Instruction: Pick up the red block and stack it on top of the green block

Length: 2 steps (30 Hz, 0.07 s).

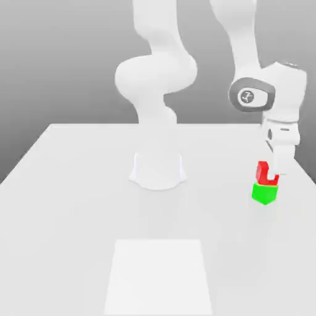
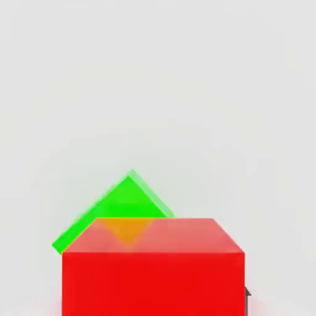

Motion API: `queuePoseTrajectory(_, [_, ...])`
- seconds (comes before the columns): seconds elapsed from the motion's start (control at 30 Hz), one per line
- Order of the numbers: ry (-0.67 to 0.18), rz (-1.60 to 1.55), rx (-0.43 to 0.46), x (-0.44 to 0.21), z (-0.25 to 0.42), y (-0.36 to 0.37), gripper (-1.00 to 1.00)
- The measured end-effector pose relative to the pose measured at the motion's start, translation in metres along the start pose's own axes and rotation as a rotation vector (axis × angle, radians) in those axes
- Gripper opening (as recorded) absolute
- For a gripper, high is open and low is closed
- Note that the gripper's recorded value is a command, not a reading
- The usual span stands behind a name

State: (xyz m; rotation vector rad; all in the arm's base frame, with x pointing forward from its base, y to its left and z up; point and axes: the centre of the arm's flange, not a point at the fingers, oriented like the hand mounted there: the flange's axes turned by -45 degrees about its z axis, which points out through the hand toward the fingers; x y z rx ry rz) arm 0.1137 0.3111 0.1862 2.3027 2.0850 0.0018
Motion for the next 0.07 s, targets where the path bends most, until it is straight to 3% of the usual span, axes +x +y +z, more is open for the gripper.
queuePoseTrajectory(0.03, [0.008,0.0,0.01,0.0001,0.0037,-0.0018,-1.0])
queuePoseTrajectory(0.07, [0.015,0.003,0.018,-0.0001,0.0065,-0.002,1.0])
